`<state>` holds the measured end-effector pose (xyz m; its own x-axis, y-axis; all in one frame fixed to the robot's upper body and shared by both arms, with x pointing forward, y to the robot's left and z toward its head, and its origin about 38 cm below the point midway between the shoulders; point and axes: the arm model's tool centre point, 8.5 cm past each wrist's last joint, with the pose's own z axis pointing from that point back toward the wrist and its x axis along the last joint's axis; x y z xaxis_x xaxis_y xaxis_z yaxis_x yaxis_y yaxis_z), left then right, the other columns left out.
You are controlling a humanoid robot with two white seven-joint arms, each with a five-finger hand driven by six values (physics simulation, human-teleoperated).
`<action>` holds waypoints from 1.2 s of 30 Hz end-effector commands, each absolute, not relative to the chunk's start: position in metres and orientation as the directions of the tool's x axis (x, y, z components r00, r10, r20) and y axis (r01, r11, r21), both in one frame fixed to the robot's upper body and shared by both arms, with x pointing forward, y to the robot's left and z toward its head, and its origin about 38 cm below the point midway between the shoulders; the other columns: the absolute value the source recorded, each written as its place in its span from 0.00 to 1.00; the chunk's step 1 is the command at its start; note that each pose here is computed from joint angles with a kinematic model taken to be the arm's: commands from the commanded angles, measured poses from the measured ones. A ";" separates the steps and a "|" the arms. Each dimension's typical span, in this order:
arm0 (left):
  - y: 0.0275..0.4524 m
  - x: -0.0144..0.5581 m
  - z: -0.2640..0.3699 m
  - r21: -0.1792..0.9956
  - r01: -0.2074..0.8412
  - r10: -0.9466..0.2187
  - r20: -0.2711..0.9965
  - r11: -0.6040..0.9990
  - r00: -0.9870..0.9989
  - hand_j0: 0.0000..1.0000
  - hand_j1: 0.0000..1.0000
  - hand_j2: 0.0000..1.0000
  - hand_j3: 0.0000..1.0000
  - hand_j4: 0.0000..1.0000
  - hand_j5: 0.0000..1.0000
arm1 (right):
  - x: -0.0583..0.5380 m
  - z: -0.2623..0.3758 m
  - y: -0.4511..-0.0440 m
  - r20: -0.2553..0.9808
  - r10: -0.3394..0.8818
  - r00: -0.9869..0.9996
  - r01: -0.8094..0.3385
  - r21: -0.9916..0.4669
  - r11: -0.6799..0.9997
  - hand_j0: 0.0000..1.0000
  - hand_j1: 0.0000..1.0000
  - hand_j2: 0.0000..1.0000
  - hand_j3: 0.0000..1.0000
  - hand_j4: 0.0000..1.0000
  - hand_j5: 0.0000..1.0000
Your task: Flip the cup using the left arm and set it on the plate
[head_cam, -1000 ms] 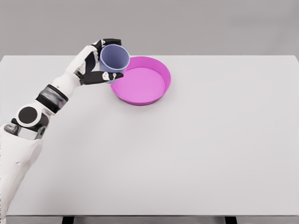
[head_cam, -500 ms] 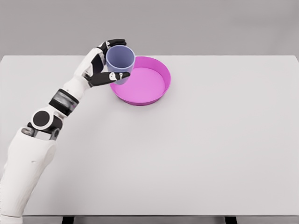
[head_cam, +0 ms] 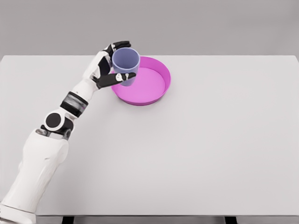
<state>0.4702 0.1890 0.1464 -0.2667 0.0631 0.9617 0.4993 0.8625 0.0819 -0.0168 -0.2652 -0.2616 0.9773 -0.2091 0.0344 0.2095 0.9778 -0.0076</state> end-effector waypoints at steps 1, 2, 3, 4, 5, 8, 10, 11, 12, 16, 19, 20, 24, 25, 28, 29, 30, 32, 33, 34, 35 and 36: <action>0.186 0.471 0.139 0.063 0.498 0.072 0.966 0.865 -0.249 0.78 0.78 0.78 0.78 0.78 0.78 | -0.017 -0.262 -0.265 0.034 -0.209 0.977 0.209 -0.008 0.978 1.00 1.00 1.00 1.00 1.00 1.00; 0.186 0.471 0.140 0.064 0.498 0.072 0.966 0.865 -0.250 0.78 0.78 0.78 0.78 0.78 0.78 | -0.017 -0.262 -0.265 0.034 -0.209 0.977 0.209 -0.008 0.978 1.00 1.00 1.00 1.00 1.00 1.00; 0.186 0.472 0.140 0.065 0.499 0.072 0.965 0.864 -0.250 0.78 0.78 0.78 0.78 0.78 0.78 | -0.017 -0.262 -0.265 0.034 -0.209 0.977 0.209 -0.008 0.978 1.00 1.00 1.00 1.00 1.00 1.00; 0.185 0.472 0.141 0.065 0.500 0.073 0.965 0.864 -0.251 0.78 0.78 0.78 0.78 0.78 0.78 | -0.017 -0.262 -0.265 0.034 -0.209 0.977 0.209 -0.008 0.978 1.00 1.00 1.00 1.00 1.00 1.00; 0.184 0.473 0.139 0.063 0.499 0.072 0.966 0.864 -0.247 0.78 0.78 0.78 0.78 0.78 0.78 | -0.017 -0.262 -0.265 0.034 -0.209 0.977 0.209 -0.008 0.978 1.00 1.00 1.00 1.00 1.00 1.00; 0.181 0.479 0.136 0.056 0.496 0.071 0.970 0.867 -0.234 0.78 0.78 0.78 0.78 0.78 0.78 | -0.017 -0.262 -0.265 0.034 -0.209 0.977 0.209 -0.008 0.978 1.00 1.00 1.00 1.00 1.00 1.00; 0.180 0.483 0.136 0.054 0.493 0.069 0.971 0.868 -0.228 0.78 0.78 0.78 0.78 0.78 0.78 | -0.017 -0.262 -0.265 0.034 -0.209 0.977 0.209 -0.008 0.978 1.00 1.00 1.00 1.00 1.00 1.00; 0.180 0.484 0.134 0.052 0.491 0.068 0.972 0.869 -0.223 0.78 0.78 0.78 0.78 0.78 0.78 | -0.017 -0.262 -0.265 0.035 -0.211 0.977 0.211 -0.008 0.977 1.00 1.00 1.00 1.00 1.00 1.00; 0.181 0.485 0.134 0.052 0.491 0.067 0.973 0.870 -0.222 0.78 0.78 0.78 0.78 0.78 0.78 | -0.017 -0.262 -0.265 0.034 -0.209 0.977 0.209 -0.008 0.978 1.00 1.00 1.00 1.00 1.00 1.00; 0.181 0.486 0.133 0.049 0.488 0.066 0.974 0.871 -0.216 0.78 0.78 0.78 0.78 0.78 0.78 | -0.017 -0.262 -0.265 0.034 -0.209 0.977 0.209 -0.008 0.978 1.00 1.00 1.00 1.00 1.00 1.00; 0.178 0.486 0.130 0.040 0.490 0.072 0.975 0.871 -0.209 0.78 0.78 0.78 0.78 0.78 0.78 | -0.017 -0.262 -0.265 0.034 -0.209 0.977 0.209 -0.008 0.978 1.00 1.00 1.00 1.00 1.00 1.00; 0.178 0.486 0.130 0.043 0.488 0.074 0.973 0.872 -0.218 0.78 0.78 0.78 0.78 0.78 0.78 | -0.017 -0.262 -0.265 0.034 -0.209 0.977 0.209 -0.008 0.978 1.00 1.00 1.00 1.00 1.00 1.00; 0.176 0.490 0.131 0.039 0.486 0.078 0.973 0.873 -0.218 0.78 0.78 0.78 0.78 0.78 0.78 | -0.017 -0.262 -0.265 0.034 -0.209 0.977 0.209 -0.008 0.978 1.00 1.00 1.00 1.00 1.00 1.00; 0.176 0.492 0.132 0.041 0.485 0.077 0.973 0.874 -0.220 0.78 0.78 0.78 0.78 0.78 0.78 | -0.017 -0.262 -0.265 0.034 -0.209 0.977 0.209 -0.008 0.978 1.00 1.00 1.00 1.00 1.00 1.00; 0.177 0.495 0.132 0.044 0.479 0.074 0.972 0.877 -0.224 0.78 0.78 0.78 0.78 0.78 0.78 | -0.017 -0.262 -0.265 0.034 -0.209 0.977 0.209 -0.008 0.978 1.00 1.00 1.00 1.00 1.00 1.00; 0.176 0.497 0.133 0.043 0.479 0.075 0.972 0.877 -0.224 0.78 0.78 0.78 0.78 0.78 0.78 | -0.017 -0.262 -0.265 0.034 -0.209 0.977 0.209 -0.008 0.978 1.00 1.00 1.00 1.00 1.00 1.00; 0.177 0.497 0.132 0.044 0.478 0.072 0.972 0.877 -0.222 0.78 0.78 0.78 0.78 0.78 0.78 | -0.017 -0.262 -0.265 0.034 -0.209 0.977 0.209 -0.008 0.978 1.00 1.00 1.00 1.00 1.00 1.00; 0.176 0.499 0.133 0.043 0.477 0.072 0.973 0.878 -0.220 0.78 0.78 0.78 0.78 0.78 0.78 | -0.017 -0.262 -0.265 0.034 -0.209 0.977 0.209 -0.008 0.978 1.00 1.00 1.00 1.00 1.00 1.00; 0.176 0.501 0.131 0.040 0.475 0.072 0.974 0.879 -0.215 0.78 0.78 0.78 0.78 0.78 0.78 | -0.017 -0.262 -0.265 0.034 -0.209 0.977 0.209 -0.008 0.978 1.00 1.00 1.00 1.00 1.00 1.00; 0.174 0.502 0.131 0.036 0.476 0.076 0.974 0.879 -0.212 0.78 0.78 0.78 0.78 0.78 0.78 | -0.017 -0.262 -0.265 0.034 -0.209 0.977 0.209 -0.008 0.978 1.00 1.00 1.00 1.00 1.00 1.00; 0.173 0.502 0.129 0.034 0.475 0.075 0.975 0.879 -0.207 0.78 0.78 0.78 0.78 0.78 0.78 | -0.017 -0.262 -0.265 0.034 -0.209 0.977 0.209 -0.008 0.978 1.00 1.00 1.00 1.00 1.00 1.00; 0.173 0.502 0.128 0.033 0.475 0.075 0.976 0.879 -0.206 0.78 0.78 0.78 0.78 0.78 0.78 | -0.017 -0.262 -0.265 0.034 -0.209 0.977 0.209 -0.008 0.978 1.00 1.00 1.00 1.00 1.00 1.00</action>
<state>0.5020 0.1738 0.1324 -0.2177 0.0706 0.9735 0.4761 0.8783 0.0428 -0.0168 -0.2652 -0.2616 0.9773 -0.2091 0.0344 0.2094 0.9778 -0.0076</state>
